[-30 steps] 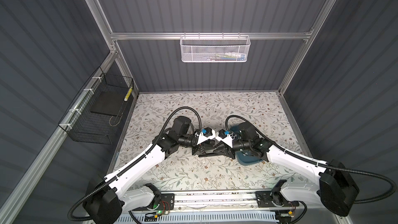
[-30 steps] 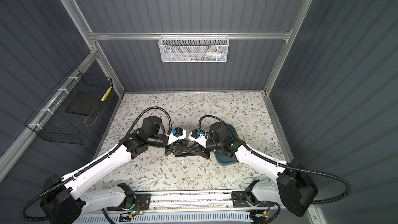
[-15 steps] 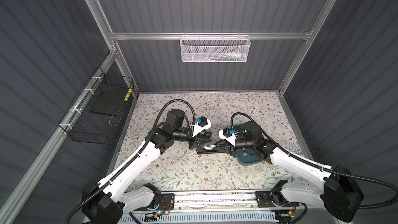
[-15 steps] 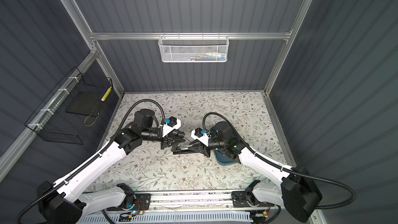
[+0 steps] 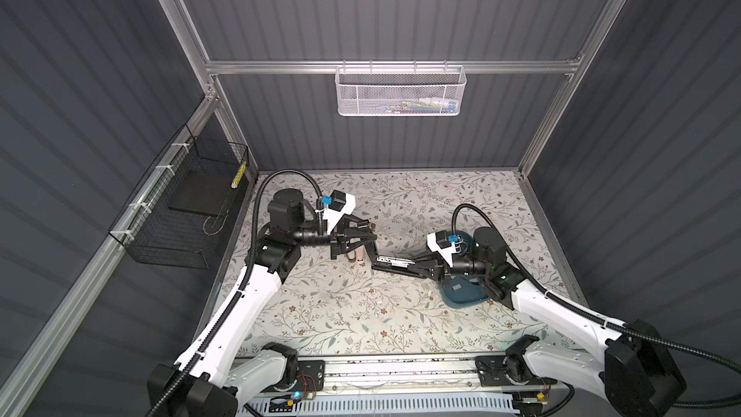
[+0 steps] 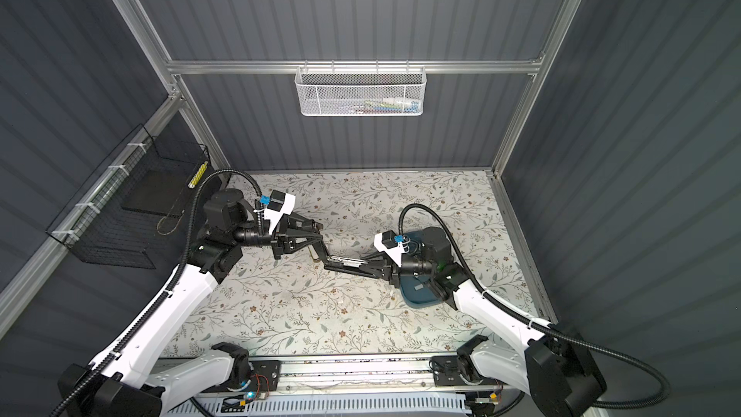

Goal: Load the staples into the stapler
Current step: 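Pull the grippers apart to swing the stapler open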

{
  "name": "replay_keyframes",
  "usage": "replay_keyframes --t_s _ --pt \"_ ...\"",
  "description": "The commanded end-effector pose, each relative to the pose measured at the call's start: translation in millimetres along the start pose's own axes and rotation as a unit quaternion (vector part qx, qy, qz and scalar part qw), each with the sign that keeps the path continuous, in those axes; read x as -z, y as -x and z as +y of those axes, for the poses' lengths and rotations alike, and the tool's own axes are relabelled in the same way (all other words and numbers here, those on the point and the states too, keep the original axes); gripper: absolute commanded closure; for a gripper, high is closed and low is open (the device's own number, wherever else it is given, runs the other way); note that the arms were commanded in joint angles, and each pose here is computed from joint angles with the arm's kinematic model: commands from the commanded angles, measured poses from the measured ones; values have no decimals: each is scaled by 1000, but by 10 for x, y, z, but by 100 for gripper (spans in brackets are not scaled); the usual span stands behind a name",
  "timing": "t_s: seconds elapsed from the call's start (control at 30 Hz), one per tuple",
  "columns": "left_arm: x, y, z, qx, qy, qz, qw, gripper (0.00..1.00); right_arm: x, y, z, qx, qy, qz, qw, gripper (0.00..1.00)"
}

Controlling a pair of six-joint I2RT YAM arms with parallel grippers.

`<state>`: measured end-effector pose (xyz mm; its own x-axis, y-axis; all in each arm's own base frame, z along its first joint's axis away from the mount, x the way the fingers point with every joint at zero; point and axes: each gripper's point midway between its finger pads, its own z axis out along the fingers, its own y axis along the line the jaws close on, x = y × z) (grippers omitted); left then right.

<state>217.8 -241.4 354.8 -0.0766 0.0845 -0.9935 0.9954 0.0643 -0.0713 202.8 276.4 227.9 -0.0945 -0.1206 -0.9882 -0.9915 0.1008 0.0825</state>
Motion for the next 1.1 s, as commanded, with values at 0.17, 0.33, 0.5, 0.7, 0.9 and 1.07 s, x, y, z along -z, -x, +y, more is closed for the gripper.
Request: replay_keyframes --t_s 0.17,0.33,0.5,0.7,0.9,1.07 --pt "271 556 -7 -109 71 -77 988 100 178 -110 -130 -76 -47 -24 996 100" --pt "301 612 18 -84 80 -120 986 100 288 16 -102 -68 -57 -70 994 100" --pt "340 567 9 -93 101 -127 982 100 402 107 -152 -64 -82 -105 989 100" --pt "416 511 140 -64 152 -154 974 78 546 182 -161 -59 -102 -138 983 100" --pt "497 513 246 -43 190 -183 964 46 586 243 -171 -58 -111 -148 981 100" --pt "635 406 554 33 271 -196 942 22 652 206 -247 -52 -157 -137 977 100"
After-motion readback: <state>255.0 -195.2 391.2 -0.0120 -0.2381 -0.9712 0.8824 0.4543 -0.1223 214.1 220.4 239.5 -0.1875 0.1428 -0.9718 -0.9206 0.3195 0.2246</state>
